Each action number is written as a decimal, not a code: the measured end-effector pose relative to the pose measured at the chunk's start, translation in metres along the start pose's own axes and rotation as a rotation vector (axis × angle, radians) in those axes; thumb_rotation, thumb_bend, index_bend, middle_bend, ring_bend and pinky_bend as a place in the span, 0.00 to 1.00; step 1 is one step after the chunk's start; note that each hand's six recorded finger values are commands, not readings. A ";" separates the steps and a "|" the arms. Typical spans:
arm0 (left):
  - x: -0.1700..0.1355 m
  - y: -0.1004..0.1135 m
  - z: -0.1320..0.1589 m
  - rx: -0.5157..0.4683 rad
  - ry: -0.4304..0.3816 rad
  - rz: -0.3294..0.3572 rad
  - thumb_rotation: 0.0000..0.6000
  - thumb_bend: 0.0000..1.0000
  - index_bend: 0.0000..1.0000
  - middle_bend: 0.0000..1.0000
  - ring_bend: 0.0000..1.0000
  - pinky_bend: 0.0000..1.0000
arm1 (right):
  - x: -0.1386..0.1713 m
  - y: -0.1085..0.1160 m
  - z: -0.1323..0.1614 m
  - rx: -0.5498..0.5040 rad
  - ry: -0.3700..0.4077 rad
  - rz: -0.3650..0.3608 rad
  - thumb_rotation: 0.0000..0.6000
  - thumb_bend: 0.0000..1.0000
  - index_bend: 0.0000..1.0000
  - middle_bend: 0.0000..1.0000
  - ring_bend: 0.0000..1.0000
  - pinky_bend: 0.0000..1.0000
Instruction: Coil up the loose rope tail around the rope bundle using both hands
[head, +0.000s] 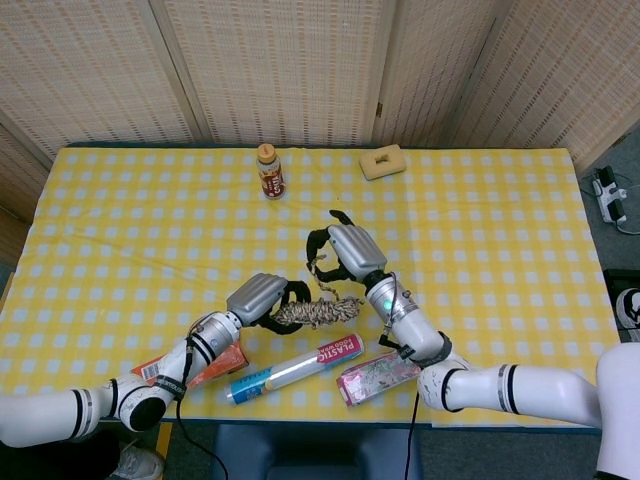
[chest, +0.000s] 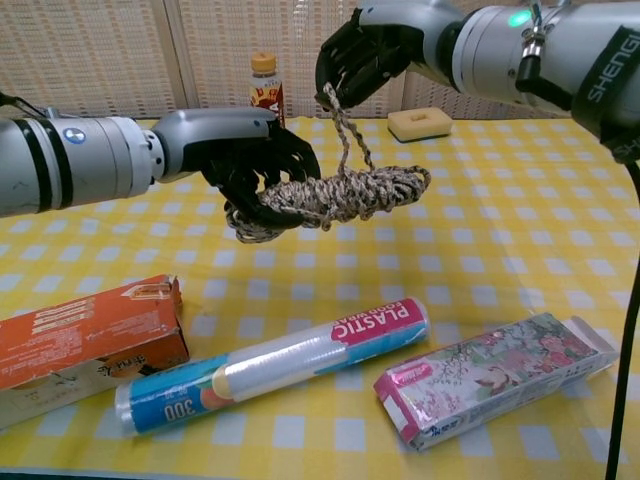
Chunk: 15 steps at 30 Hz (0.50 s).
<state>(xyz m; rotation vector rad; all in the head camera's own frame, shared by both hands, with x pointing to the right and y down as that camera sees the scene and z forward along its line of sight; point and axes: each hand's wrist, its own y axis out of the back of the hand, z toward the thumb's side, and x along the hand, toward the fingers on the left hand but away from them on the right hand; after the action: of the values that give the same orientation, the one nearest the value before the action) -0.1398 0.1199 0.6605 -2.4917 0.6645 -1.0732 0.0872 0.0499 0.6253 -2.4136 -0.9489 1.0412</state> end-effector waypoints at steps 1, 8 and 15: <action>0.000 0.000 -0.001 0.002 0.012 0.002 1.00 0.68 0.78 0.83 0.75 0.76 | 0.002 -0.001 0.002 0.002 0.008 -0.002 1.00 0.53 0.80 0.53 0.39 0.00; 0.005 0.002 -0.019 -0.011 0.161 0.053 1.00 0.68 0.79 0.83 0.77 0.76 | 0.015 -0.002 0.011 0.041 0.043 -0.036 1.00 0.53 0.80 0.56 0.43 0.00; 0.006 0.011 -0.032 -0.132 0.288 0.143 1.00 0.68 0.79 0.84 0.78 0.77 | 0.029 0.001 0.016 0.140 0.065 -0.095 1.00 0.53 0.80 0.59 0.46 0.00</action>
<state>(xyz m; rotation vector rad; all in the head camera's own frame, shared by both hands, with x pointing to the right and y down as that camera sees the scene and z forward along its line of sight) -0.1633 0.1033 0.6797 -2.3736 1.0103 -1.3870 0.0899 0.0701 0.5995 -2.2521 -0.9262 0.9562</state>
